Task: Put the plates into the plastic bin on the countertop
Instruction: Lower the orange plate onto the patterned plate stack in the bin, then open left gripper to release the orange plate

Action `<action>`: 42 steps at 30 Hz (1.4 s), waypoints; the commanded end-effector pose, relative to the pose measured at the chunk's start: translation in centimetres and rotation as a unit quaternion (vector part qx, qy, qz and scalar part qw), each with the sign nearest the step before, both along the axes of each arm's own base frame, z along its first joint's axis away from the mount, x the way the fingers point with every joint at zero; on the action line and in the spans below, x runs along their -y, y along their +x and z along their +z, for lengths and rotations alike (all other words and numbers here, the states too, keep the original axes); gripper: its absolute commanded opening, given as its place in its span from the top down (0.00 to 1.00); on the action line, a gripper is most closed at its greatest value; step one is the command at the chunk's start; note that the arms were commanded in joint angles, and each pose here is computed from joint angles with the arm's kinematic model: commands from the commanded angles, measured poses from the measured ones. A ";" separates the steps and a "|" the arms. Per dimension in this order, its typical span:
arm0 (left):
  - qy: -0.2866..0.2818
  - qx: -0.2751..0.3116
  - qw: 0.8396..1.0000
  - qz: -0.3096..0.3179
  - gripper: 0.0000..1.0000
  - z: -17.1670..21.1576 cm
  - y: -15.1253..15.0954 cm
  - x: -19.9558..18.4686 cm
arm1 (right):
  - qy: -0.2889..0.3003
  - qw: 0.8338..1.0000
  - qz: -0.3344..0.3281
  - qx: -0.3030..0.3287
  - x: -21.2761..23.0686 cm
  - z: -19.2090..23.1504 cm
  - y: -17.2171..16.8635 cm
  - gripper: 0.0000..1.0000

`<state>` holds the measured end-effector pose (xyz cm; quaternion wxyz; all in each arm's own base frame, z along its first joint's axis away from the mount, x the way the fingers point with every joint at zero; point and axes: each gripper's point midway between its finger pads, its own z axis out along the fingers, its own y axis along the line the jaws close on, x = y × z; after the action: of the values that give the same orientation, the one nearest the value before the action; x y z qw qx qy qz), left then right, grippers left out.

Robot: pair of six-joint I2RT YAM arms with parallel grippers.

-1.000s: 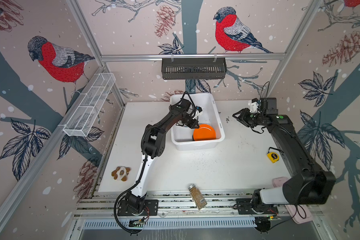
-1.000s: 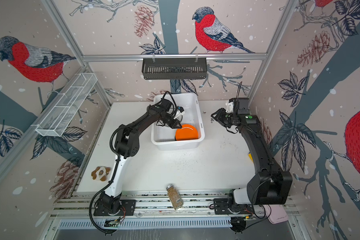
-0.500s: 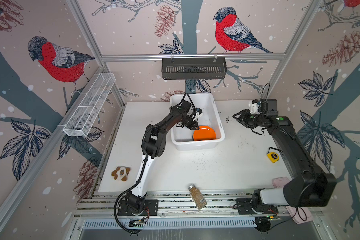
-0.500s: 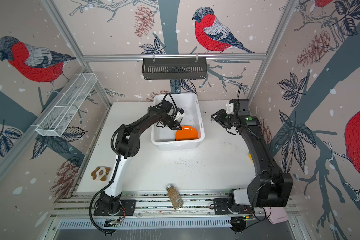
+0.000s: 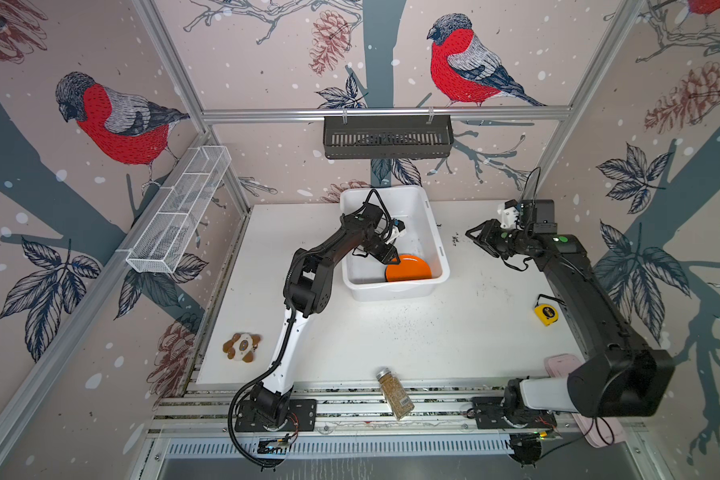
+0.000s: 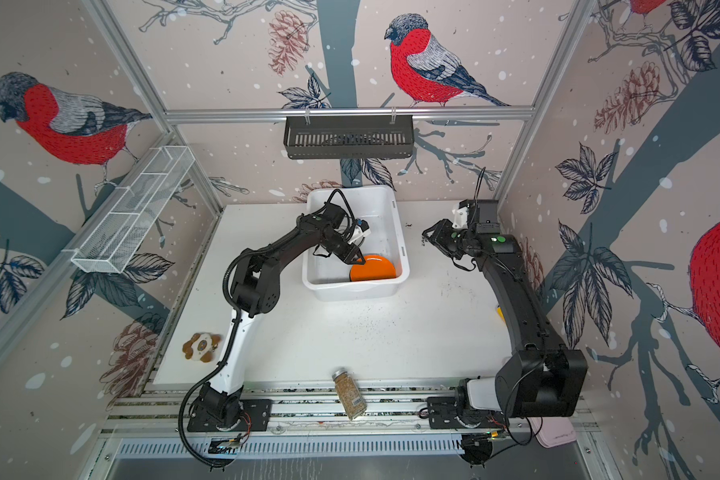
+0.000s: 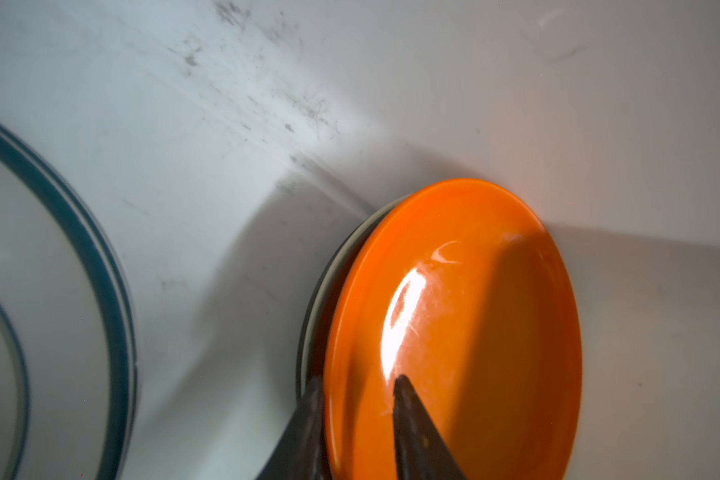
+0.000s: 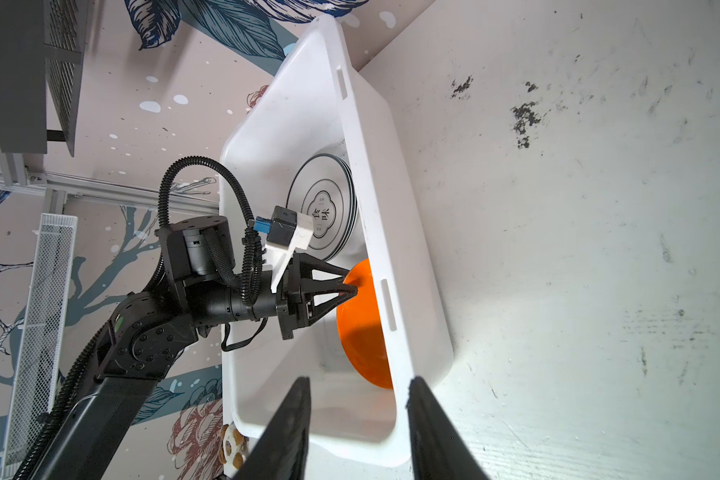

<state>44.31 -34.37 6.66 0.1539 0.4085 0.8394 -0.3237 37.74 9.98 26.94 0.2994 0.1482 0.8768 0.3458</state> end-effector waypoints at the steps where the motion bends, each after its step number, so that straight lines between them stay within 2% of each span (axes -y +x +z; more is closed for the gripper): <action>1: -0.007 0.003 1.000 -0.015 0.64 0.3 -0.5 0.4 | 0.002 1.000 -0.004 0.008 0.1 0.5 0.1 0.59; 4: -0.010 0.002 1.000 -0.017 0.56 0.6 -0.7 0.4 | 0.002 1.000 -0.004 0.009 0.1 0.5 0.2 0.60; 18: -0.031 -0.012 0.998 -0.046 0.35 2.1 -2.5 1.4 | 0.003 1.000 -0.001 0.008 -0.1 0.5 0.2 0.60; 29: -0.027 -0.018 0.997 -0.068 0.29 2.4 -4.0 2.4 | 0.001 1.000 0.001 0.011 0.0 0.4 -0.1 0.60; 34: -0.015 0.005 0.998 -0.057 0.22 2.5 -3.2 2.1 | 0.001 1.000 0.000 0.011 0.0 0.3 -0.2 0.60; 42: -0.008 0.032 0.999 -0.036 0.22 3.4 -1.5 1.0 | 0.003 1.000 -0.002 0.015 0.0 0.5 -0.4 0.60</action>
<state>42.15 -35.93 9.22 0.1573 0.4455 0.8180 -0.3282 37.26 9.96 26.91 0.3024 0.1471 0.8757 0.3465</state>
